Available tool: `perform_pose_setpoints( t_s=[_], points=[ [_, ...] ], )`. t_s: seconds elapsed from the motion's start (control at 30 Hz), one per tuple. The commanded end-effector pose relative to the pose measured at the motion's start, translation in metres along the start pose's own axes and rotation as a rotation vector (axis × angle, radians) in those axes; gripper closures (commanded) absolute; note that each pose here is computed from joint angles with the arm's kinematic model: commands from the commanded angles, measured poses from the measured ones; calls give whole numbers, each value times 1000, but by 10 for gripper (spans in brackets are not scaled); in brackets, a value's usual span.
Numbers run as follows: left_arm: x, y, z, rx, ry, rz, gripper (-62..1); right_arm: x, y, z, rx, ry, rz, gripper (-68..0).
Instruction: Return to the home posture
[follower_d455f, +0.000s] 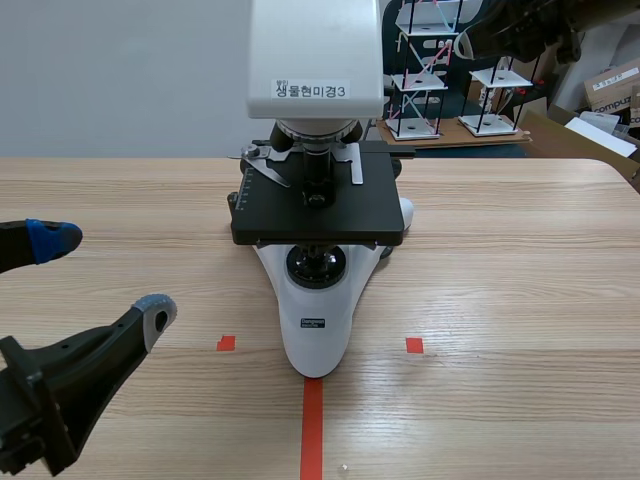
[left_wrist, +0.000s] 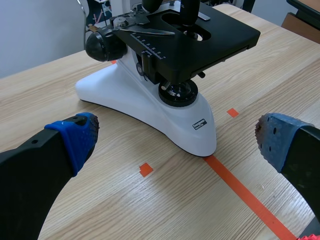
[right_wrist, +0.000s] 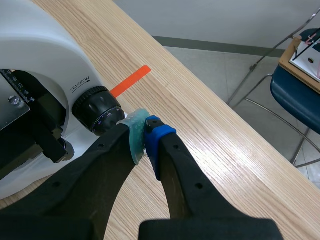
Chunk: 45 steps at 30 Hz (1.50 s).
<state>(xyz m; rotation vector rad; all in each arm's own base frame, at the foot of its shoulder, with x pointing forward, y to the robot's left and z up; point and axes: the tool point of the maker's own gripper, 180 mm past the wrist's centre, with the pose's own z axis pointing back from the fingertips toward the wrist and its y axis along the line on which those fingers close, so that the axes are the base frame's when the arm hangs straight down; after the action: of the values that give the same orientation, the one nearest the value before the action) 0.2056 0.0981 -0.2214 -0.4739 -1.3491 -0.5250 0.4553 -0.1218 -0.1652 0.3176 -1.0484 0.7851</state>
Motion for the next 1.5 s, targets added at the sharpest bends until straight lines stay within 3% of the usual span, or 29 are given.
perform_pose_setpoints(
  t_s=[0.0,0.37,0.47,0.53,0.63,0.77,0.87,1.1,1.3,1.47],
  points=[
    [12,-2,-1,-5,-43,-2,-623,22,-2,5,-3,-55,22,-10],
    [12,-2,-1,-5,-43,-2,-623,19,0,3,1,-56,16,-10],
    [12,-2,-1,-5,-43,-2,-623,22,-2,6,-5,-84,15,-24],
    [12,-2,-1,-5,-43,-2,-623,19,-3,10,-12,-106,16,-98],
    [12,-2,-1,-5,-44,-2,-623,10,-5,23,-33,-132,18,-270],
    [12,-2,-1,-5,-44,-2,-623,-9,-6,45,-70,-146,29,-388],
    [12,-2,-1,-5,-44,-2,-623,-23,-3,64,-102,-192,44,-468],
    [18,-1,-1,-4,-73,-2,-623,-53,22,108,-193,-361,4,-584],
    [18,-1,-1,-4,-77,-2,-623,-71,62,142,-285,-449,100,-596],
    [19,-1,-1,-4,-78,-2,-623,-83,97,155,-306,-430,174,-625]
  ],
)
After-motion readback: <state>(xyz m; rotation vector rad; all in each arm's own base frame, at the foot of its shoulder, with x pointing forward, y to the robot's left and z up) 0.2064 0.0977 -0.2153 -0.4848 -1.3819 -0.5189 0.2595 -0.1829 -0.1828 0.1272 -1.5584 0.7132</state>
